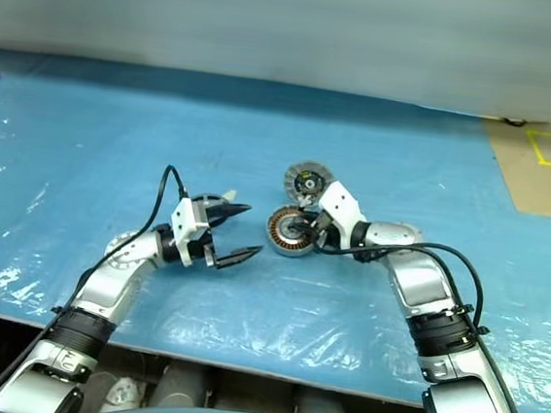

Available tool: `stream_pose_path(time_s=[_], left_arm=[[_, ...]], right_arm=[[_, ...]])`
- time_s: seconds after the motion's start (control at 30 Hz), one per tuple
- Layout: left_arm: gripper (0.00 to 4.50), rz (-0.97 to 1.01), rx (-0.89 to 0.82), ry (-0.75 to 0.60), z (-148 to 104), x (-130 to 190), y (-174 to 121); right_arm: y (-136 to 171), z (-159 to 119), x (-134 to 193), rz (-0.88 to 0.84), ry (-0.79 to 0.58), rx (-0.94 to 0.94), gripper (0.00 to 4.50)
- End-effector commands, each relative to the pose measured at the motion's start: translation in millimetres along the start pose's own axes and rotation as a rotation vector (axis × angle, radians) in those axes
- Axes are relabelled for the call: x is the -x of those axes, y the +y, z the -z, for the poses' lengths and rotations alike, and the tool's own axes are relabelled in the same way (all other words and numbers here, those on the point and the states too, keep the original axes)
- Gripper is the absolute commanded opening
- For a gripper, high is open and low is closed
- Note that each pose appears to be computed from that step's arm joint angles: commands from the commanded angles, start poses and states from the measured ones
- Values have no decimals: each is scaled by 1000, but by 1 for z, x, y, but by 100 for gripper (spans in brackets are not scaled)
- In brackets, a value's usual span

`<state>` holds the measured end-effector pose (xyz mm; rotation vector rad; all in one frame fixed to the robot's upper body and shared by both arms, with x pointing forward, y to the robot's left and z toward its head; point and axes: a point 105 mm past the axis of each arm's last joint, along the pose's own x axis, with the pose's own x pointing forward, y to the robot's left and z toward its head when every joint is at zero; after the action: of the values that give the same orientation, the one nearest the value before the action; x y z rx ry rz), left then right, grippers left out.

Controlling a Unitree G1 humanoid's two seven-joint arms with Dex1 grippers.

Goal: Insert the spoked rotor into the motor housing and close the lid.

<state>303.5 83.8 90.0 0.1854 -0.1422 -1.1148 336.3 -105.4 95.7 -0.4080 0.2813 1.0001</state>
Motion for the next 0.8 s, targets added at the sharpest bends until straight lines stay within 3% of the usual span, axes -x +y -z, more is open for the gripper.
stream_pose_path(time_s=[0.03, 0.8], left_arm=[[450, 3, -29, -23, -9, 0, -1], [450, -2, -14, -7, -3, 3, -5]], right_arm=[[0, -12, -2, -9, -27, 36, 59], [16, -10, -10, -58, -21, 71, 59]])
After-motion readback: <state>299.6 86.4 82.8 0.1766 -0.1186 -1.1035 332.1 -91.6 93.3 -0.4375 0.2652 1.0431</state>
